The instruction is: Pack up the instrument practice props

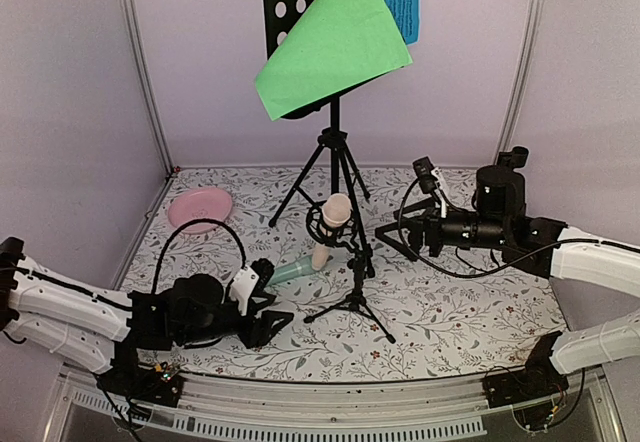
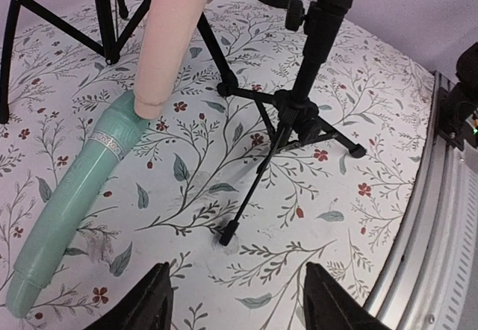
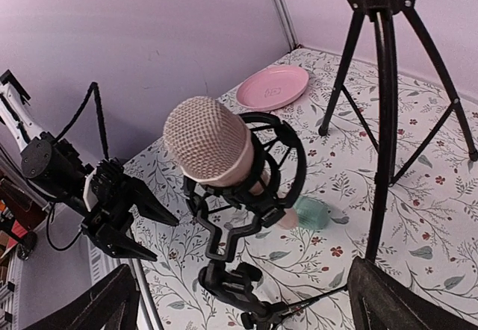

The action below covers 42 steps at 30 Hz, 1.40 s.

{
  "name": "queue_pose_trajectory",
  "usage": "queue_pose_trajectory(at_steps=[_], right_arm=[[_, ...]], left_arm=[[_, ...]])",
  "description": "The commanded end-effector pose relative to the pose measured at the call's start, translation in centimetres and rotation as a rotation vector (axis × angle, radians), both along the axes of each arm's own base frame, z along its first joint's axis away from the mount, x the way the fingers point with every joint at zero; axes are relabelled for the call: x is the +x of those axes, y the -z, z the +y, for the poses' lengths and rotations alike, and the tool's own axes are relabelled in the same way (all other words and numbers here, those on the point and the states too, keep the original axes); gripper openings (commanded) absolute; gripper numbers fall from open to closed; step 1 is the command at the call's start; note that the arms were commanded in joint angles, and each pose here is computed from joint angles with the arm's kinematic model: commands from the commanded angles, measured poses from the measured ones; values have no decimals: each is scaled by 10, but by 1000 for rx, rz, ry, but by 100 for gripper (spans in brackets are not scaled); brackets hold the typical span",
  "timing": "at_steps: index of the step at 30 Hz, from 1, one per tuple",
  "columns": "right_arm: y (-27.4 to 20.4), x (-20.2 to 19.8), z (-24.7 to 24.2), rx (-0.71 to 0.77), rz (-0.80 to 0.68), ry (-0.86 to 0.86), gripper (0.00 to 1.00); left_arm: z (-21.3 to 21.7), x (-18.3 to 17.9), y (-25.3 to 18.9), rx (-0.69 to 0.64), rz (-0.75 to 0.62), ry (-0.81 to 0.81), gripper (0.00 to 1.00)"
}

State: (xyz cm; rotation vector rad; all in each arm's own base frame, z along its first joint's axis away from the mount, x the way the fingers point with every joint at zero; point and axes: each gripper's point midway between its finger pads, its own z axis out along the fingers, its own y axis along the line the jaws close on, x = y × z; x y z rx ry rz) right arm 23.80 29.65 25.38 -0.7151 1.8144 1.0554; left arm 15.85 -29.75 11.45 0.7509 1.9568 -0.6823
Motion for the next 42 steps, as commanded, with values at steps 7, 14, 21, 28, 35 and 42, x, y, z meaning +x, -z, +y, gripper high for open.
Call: queue_pose_trajectory(at_steps=[7, 14, 21, 28, 35, 42], right_arm=[[-21, 4, 47, -162, -56, 46, 100], [-28, 28, 71, -225, -57, 112, 95], [-33, 38, 98, -259, -73, 96, 83], [-20, 36, 109, -296, -81, 80, 67], [-19, 35, 109, -289, -89, 76, 55], [-15, 30, 109, -277, -98, 58, 49]], left_arm=[[-41, 21, -27, -158, -62, 28, 62], [-46, 38, -77, -298, 3, -86, 62], [-40, 54, -113, -416, 8, -176, 56], [-29, 74, -123, -490, 24, -225, 52], [-38, 89, -123, -506, 34, -191, 50], [-50, 93, -128, -547, 61, -112, 45]])
